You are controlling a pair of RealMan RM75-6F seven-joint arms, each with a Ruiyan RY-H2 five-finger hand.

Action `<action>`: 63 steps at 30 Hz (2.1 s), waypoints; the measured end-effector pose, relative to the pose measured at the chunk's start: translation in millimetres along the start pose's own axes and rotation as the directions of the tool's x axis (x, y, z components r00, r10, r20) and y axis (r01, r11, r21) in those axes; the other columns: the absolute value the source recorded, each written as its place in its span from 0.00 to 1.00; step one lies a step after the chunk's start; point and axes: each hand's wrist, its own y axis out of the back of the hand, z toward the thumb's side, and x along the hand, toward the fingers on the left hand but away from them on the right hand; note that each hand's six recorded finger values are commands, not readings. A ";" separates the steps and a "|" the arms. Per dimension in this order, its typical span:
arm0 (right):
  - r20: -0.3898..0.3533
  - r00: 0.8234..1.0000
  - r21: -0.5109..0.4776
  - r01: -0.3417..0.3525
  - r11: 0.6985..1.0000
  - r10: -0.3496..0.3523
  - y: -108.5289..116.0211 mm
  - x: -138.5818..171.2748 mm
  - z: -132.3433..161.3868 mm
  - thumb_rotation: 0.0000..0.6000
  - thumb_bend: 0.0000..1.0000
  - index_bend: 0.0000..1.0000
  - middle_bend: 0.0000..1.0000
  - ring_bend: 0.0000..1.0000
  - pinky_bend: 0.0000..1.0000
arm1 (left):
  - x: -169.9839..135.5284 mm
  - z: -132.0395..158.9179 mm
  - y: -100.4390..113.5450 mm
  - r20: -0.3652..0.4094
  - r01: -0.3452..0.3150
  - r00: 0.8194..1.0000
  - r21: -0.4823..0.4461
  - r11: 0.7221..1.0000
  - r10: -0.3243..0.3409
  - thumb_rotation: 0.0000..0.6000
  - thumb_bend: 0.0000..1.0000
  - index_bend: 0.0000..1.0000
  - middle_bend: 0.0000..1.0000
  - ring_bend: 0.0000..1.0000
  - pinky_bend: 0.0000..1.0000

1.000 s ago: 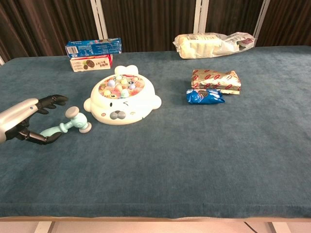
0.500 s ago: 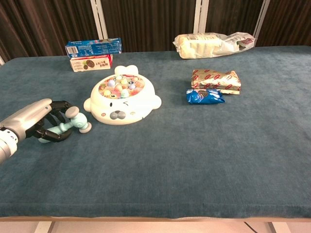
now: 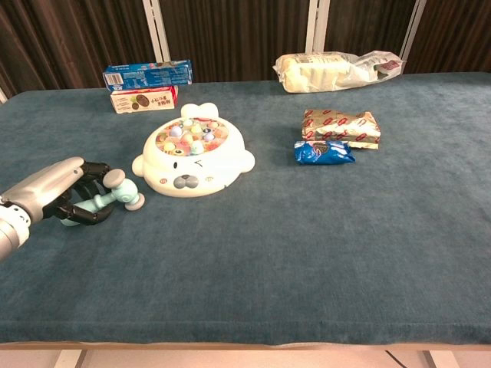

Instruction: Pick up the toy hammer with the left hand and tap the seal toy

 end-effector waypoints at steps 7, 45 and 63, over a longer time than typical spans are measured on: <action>0.003 1.000 0.002 -0.001 1.000 0.001 -0.5 -0.4 -0.3 1.00 0.32 0.00 0.00 0.00 0.00 | 1.1 -3.9 -0.2 -0.013 0.003 1.000 0.004 1.000 -0.003 1.00 0.42 0.41 0.42 0.41 0.37; 0.003 1.000 0.009 -0.007 1.000 0.007 -1.5 0.4 -0.4 1.00 0.32 0.00 0.00 0.00 0.00 | -0.1 -8.3 5.1 0.001 -0.074 0.997 0.023 0.997 0.074 1.00 0.85 0.62 0.62 0.56 0.47; 0.003 1.000 0.011 -0.015 1.000 0.015 -2.3 0.8 -0.4 1.00 0.32 0.00 0.00 0.00 0.00 | -3.0 2.4 41.2 0.117 -0.204 0.966 -0.205 0.957 0.231 1.00 0.83 0.63 0.85 1.00 1.00</action>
